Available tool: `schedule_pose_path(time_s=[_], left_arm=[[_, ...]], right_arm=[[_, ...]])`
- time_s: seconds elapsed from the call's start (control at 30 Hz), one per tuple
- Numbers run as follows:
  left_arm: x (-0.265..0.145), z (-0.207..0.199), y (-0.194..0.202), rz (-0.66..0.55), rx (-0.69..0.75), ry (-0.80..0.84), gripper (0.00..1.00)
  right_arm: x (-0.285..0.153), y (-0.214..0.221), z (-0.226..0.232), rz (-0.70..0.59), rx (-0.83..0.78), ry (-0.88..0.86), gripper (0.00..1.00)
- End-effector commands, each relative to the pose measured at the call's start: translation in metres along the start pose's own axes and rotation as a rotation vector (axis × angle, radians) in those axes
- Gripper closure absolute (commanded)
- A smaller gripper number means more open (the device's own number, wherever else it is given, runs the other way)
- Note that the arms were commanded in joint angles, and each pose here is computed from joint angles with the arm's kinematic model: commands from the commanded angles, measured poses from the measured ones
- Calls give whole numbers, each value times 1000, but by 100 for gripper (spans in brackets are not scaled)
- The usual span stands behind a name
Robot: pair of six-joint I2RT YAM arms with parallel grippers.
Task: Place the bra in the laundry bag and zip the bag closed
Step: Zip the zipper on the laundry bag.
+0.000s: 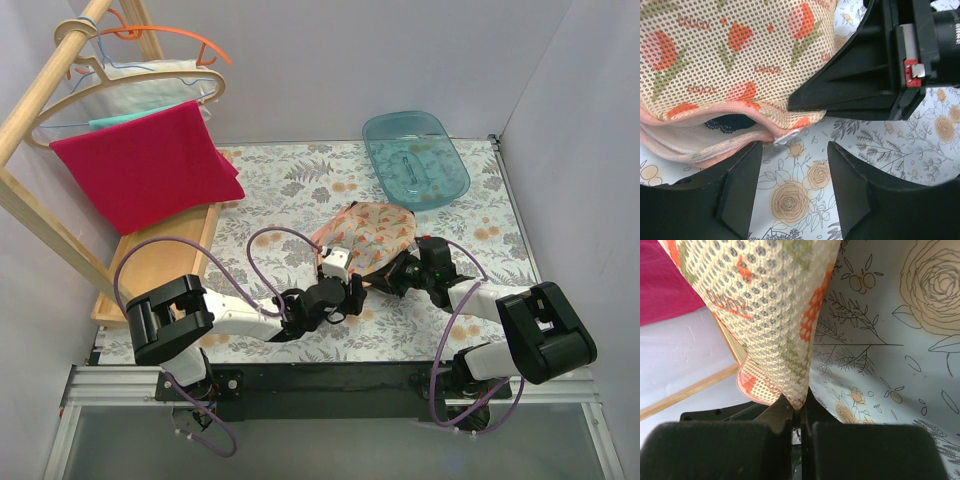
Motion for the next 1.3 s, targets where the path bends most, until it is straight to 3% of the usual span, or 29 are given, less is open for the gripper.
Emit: schedule_pose_path(time_s=[0.0, 0.1, 0.13, 0.27, 0.4, 0.5, 0.53, 0.9, 0.97, 1.03, 1.13, 1.27], left_arm=[[0, -8, -28, -62, -11, -15, 46], [3, -8, -27, -66, -10, -27, 50], [4, -9, -28, -69, -10, -25, 58], [12, -11, -24, -55, 16, -34, 76], [18, -14, -26, -68, 24, -32, 79], [20, -17, -29, -70, 38, -30, 98], [20, -16, -27, -65, 43, -29, 100], [1, -12, -38, -94, 19, -13, 100], [0, -14, -39, -90, 20, 4, 83], [1, -18, -41, -89, 23, 19, 74], [4, -22, -41, -83, 25, 32, 68], [8, -23, -36, -61, 37, 38, 69]], right_arm=[[1, -1, 10, 4, -33, -25, 99], [1, -1, 11, 6, -36, -25, 99], [1, -1, 11, 8, -36, -27, 99], [1, -1, 10, 6, -37, -25, 99], [0, -1, 11, 7, -41, -29, 99], [0, 0, 10, 8, -39, -27, 99], [0, 0, 9, 8, -39, -25, 99], [1, -1, 10, 6, -40, -25, 99], [2, -1, 10, 8, -38, -24, 99], [2, -1, 10, 8, -39, -24, 99], [2, -1, 10, 9, -37, -23, 99], [1, -1, 9, 9, -38, -22, 99]])
Point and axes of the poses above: each gripper's point midway between its finger pads, its own x axis out along the fingers, its own z axis along the line the jaws close on, y = z × x, the point moved 6 cm from there along -x, back along the fingers, and after that the axes turned 1 degree about x, right-handed, at the moved point
